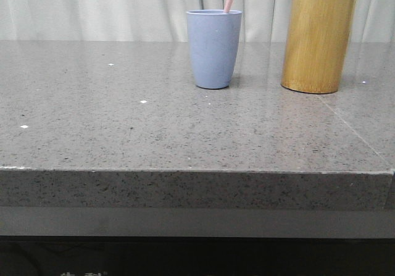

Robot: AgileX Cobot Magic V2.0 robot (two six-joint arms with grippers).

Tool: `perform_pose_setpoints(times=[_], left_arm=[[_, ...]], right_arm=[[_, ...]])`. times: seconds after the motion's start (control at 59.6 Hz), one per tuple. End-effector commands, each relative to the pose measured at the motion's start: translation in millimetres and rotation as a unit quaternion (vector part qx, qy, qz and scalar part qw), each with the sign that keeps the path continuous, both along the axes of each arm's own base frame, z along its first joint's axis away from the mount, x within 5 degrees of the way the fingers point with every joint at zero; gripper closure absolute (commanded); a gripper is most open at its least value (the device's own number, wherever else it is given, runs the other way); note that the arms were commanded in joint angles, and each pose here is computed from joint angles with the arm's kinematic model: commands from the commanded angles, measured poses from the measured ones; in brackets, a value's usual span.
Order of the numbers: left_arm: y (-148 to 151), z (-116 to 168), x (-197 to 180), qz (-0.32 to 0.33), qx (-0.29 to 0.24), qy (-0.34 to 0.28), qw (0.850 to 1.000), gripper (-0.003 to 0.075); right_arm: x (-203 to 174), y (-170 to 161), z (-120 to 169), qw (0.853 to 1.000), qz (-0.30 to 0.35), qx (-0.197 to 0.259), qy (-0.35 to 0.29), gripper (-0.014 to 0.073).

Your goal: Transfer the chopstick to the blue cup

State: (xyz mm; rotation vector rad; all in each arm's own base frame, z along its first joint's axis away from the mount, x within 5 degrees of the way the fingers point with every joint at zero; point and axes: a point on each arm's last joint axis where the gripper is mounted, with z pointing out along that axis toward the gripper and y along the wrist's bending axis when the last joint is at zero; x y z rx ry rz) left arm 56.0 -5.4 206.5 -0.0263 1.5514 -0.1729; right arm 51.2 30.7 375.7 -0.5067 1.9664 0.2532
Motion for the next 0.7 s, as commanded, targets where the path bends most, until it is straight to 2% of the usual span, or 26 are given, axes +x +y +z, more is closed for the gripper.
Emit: perform_pose_setpoints(times=[0.0, 0.352, 0.453, 0.553, 0.687], left_arm=[[0.6, 4.4, -1.8, 0.001, -0.008, -0.045, 0.999, 0.0739], [0.6, 4.4, -1.8, 0.001, -0.008, -0.045, 0.999, 0.0739], [0.6, 4.4, -1.8, 0.001, -0.008, -0.045, 0.999, 0.0739], [0.6, 4.4, -1.8, 0.001, -0.008, -0.045, 0.999, 0.0739], [0.6, 4.4, -1.8, 0.001, -0.008, -0.045, 0.999, 0.0739]], right_arm=[[2.7, -0.4, 11.4, 0.999, -0.009, 0.013, -0.038, 0.0713], [2.9, -0.7, 9.5, 0.999, -0.011, 0.013, -0.038, 0.0713], [4.3, -5.5, 0.8, 0.996, -0.048, 0.021, -0.078, 0.0713], [4.3, -13.5, -28.6, 0.982, -0.107, 0.041, -0.149, 0.0713], [2.3, -22.5, -76.5, 0.954, -0.169, 0.079, -0.233, 0.0713]])
